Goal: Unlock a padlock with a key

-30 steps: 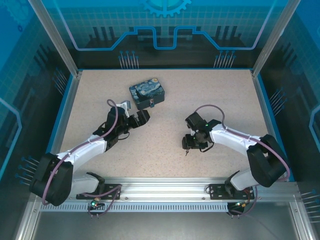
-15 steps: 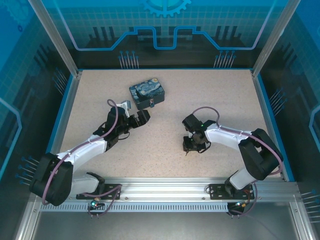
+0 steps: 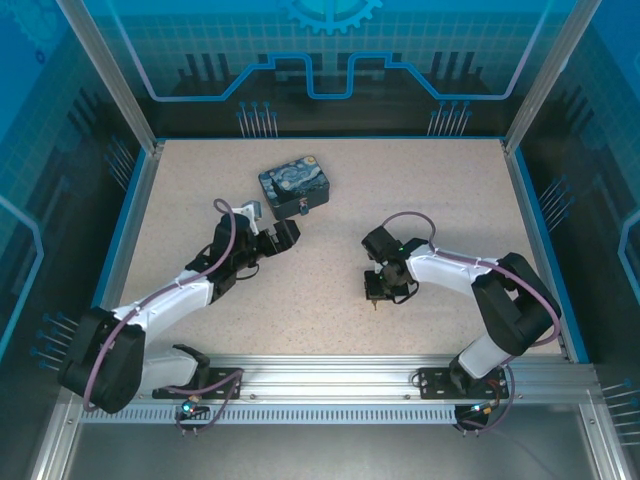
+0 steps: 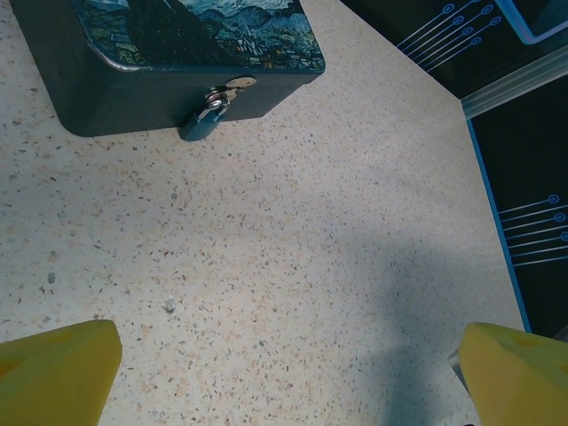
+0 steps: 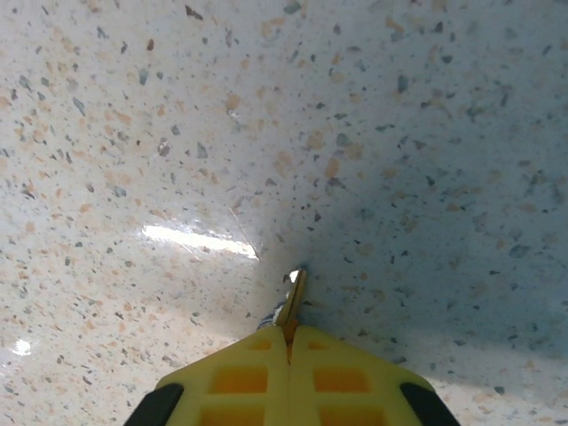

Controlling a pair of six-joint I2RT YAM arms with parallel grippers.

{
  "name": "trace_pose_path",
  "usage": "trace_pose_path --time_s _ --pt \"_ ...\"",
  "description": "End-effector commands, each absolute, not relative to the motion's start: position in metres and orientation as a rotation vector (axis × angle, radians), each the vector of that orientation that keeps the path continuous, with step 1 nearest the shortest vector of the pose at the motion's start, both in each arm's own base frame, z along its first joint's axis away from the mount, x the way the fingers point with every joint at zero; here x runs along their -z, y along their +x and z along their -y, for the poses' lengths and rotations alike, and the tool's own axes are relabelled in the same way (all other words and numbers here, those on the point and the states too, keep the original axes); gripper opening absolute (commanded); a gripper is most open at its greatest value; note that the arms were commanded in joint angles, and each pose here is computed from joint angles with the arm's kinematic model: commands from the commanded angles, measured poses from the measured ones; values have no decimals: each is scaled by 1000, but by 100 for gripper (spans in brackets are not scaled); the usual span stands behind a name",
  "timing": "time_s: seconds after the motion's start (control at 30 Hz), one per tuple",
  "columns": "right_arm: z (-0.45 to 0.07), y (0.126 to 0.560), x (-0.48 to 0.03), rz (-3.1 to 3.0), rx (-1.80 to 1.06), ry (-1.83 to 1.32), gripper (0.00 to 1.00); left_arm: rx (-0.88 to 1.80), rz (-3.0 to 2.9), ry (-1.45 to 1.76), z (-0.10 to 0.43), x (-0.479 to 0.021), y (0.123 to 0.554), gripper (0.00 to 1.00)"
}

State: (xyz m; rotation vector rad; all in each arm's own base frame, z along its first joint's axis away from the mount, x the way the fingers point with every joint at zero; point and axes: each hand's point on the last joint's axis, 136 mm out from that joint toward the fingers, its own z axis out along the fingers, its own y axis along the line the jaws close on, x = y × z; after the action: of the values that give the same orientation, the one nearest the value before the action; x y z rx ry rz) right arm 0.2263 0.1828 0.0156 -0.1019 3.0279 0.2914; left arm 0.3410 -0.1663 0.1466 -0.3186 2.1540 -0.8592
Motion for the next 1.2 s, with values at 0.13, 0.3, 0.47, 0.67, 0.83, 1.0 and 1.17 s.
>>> trace_pose_path --time_s 0.13,0.3,0.47,0.67,0.83,1.0,1.17 --pt "-188 227 -26 -2963 -336 -165 0 875 -2085 -258 170 -176 340 99" --pt "-208 243 -58 -2786 -559 -233 0 913 -2038 -186 176 -199 337 99" --pt "-225 266 -107 -2528 -767 -293 0 1023 -1988 -30 196 -233 328 95" --pt "-232 285 -160 -2342 -918 -284 0 1162 -1971 76 218 -262 318 85" --pt "-224 288 -148 -2423 -818 -292 0 1166 -1968 86 223 -266 318 84" --pt "-218 275 -96 -2610 -731 -280 0 1134 -1974 55 218 -260 320 85" --pt "-213 258 -54 -2757 -633 -298 0 1116 -1982 41 215 -257 320 85"
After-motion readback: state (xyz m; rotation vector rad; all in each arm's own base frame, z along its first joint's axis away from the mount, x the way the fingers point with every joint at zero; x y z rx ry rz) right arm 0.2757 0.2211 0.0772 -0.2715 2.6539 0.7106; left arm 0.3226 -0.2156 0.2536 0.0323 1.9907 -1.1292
